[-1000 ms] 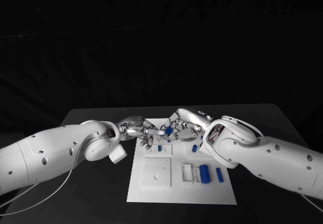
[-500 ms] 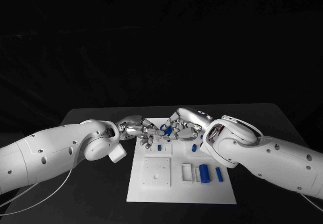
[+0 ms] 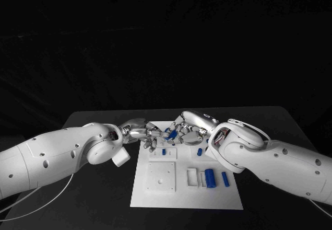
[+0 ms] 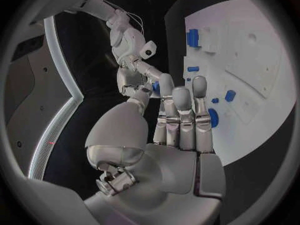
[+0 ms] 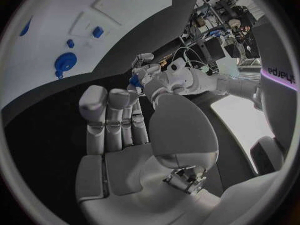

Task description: Assemble the parts on the task board

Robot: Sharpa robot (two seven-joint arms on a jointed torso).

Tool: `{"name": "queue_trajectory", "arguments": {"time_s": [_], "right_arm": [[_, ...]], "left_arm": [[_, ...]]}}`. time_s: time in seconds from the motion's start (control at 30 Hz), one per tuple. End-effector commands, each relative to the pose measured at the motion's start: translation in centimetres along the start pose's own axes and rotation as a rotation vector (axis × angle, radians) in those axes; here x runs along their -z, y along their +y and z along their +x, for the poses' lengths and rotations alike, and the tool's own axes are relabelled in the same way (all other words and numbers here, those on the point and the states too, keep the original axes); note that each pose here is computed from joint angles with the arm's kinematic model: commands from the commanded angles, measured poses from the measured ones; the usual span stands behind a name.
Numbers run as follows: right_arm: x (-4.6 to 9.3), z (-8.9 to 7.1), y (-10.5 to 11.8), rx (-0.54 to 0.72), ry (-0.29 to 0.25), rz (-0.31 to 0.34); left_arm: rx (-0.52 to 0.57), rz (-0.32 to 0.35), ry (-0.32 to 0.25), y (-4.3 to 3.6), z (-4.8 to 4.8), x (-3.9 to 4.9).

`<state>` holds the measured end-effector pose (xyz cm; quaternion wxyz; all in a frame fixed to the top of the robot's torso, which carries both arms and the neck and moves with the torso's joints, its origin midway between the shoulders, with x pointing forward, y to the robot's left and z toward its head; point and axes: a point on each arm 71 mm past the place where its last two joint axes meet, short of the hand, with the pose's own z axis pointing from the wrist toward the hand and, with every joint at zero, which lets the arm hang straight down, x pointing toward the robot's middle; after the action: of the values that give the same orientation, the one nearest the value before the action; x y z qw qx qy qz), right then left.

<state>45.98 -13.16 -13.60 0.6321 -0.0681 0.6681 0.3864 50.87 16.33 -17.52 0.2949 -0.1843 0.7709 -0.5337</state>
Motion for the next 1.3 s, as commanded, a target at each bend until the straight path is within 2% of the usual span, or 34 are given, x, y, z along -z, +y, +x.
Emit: {"name": "queue_trajectory", "arguments": {"time_s": [0.03, 0.33, 0.8, 1.03, 1.3], "right_arm": [[0.0, 0.0, 0.2, 0.000, -0.005, -0.009], [0.0, 0.0, 0.1, 0.000, -0.004, -0.005], [-0.1, 0.2, -0.1, 0.002, 0.010, 0.006], [0.1, -0.1, -0.8, 0.017, 0.002, 0.030], [0.4, -1.2, -3.3, 0.040, -0.037, 0.103]], "left_arm": [[-0.002, -0.030, -0.010, 0.14, 0.02, -0.14], [-0.008, -0.052, 0.000, 0.30, 0.14, -0.23], [-0.005, -0.036, 0.007, 0.14, 0.32, -0.34], [0.012, -0.038, -0.039, 0.37, -0.45, -0.12], [0.065, -0.032, -0.116, 0.72, -1.68, 0.48]]}}
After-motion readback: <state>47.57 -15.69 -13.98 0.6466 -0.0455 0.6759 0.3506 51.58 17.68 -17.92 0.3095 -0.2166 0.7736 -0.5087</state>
